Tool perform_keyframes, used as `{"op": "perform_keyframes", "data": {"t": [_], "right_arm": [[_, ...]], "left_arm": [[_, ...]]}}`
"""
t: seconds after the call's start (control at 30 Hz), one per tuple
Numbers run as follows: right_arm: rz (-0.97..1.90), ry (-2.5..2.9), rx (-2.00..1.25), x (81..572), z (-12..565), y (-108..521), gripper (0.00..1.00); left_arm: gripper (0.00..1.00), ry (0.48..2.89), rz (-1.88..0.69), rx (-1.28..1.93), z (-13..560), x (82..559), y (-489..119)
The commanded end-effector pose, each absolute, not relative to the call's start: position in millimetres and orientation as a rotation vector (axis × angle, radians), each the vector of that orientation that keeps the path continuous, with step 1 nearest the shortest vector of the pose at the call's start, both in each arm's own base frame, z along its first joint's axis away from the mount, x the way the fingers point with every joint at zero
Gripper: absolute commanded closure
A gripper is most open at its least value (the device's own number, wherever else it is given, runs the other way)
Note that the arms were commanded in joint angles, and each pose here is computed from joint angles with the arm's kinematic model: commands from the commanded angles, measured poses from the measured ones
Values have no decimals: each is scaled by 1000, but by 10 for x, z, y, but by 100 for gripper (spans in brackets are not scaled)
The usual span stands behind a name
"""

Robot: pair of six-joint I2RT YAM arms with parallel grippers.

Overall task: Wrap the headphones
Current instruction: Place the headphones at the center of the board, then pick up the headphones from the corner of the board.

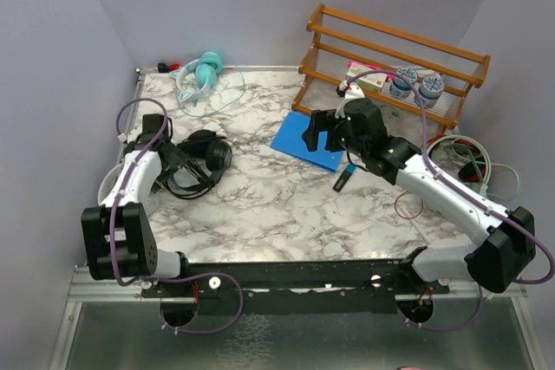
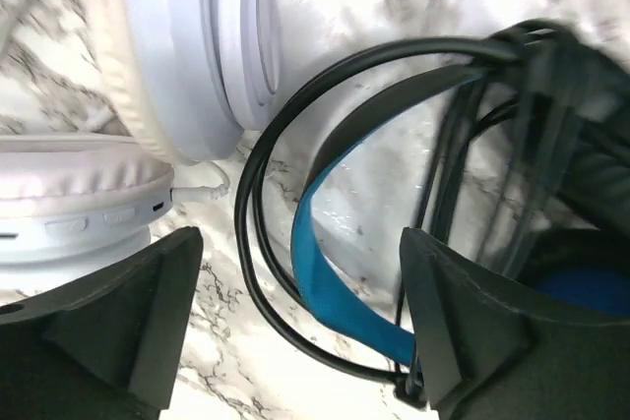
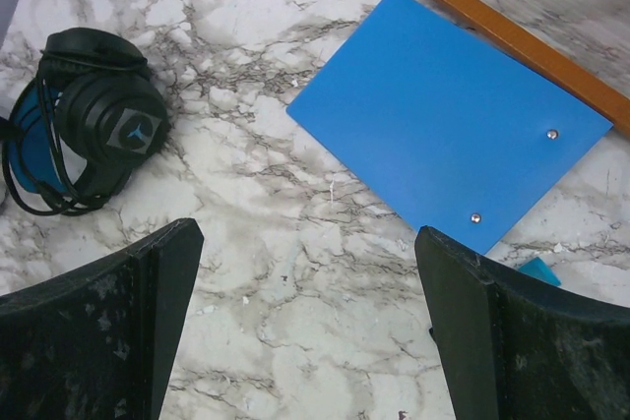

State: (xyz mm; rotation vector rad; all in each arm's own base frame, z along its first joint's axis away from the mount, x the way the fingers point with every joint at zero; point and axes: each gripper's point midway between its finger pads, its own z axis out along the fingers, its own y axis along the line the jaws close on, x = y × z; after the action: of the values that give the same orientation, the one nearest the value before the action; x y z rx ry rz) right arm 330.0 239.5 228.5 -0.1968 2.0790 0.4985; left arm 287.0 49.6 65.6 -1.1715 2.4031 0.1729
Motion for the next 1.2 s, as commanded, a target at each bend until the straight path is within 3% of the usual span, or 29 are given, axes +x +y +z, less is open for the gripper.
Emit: {"op": "perform_keyframes", "data": {"t": [0.0,0.23,0.53,0.83,1.17], "right_arm": [[542,2064,-197,3241,2375,2417,0],[563,2067,-208,3233,2364,2455,0],[598,2003,-201,3177,2531,2426,0],[611,1901,-182,3091,2860,2307,0],[583,1840,-171,3173,3034,2272,1]], "left_arm": [[4,2320,186,-1122,1187,2890,591],[2,2231,60,-1005,1774,3150,521],[4,2103,-188,-1036,2128,4548,424],[1,2145,-210,-1066,1476,5614,496],[1,2088,-295,-1273,823,6118,607]]}}
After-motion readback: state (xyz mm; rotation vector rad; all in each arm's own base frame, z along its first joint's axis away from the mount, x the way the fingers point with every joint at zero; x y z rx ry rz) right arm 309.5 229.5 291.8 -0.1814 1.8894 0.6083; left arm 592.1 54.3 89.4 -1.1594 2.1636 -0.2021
